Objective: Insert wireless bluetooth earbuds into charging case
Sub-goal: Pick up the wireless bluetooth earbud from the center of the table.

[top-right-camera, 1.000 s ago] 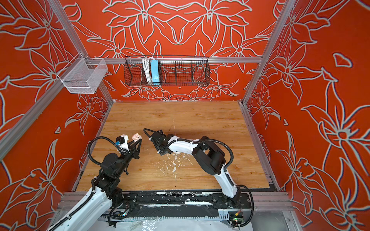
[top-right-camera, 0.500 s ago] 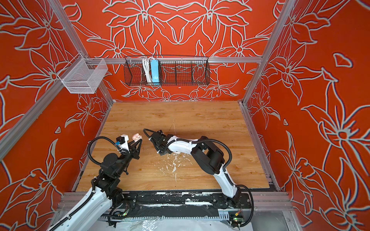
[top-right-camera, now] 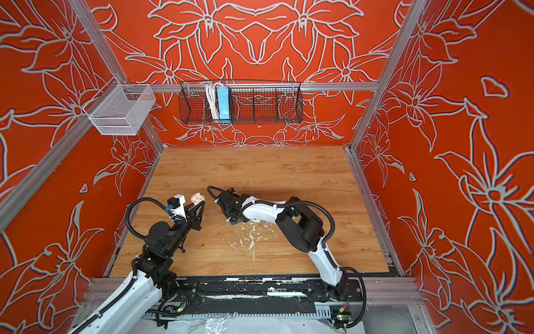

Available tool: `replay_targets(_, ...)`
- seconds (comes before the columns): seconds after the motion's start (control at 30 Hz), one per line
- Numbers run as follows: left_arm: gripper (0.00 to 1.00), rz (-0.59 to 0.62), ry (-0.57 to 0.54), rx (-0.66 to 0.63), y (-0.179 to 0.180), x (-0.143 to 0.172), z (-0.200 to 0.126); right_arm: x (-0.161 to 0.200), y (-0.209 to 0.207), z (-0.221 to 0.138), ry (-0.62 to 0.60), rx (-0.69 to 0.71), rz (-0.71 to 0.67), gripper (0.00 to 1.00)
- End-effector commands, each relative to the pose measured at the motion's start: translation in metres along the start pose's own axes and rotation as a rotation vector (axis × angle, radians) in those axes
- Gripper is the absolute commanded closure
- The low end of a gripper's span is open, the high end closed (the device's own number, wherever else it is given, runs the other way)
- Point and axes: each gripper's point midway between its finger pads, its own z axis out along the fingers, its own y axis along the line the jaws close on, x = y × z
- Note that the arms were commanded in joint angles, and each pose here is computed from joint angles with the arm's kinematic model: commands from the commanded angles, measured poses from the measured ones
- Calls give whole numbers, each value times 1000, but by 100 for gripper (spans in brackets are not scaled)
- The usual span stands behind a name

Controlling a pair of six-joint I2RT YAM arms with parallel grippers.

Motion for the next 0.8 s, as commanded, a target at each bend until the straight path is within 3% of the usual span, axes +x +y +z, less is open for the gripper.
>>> replay_targets(0.0,100,11,-28,11,-3,-10,-1,15,-4,-1,46,6,5,72)
replay_targets(0.13,100,12,-26,11,-3,-10,-1,16,-3,0,49,3,7,70)
replay_targets(0.47,100,11,-28,12,-3,-10,-1,18,1,-2,55,-28,21,77)
replay_targets(0.77,100,21,-14,44,-9,-11,1,4,-4,-39,-36,-83,71,82)
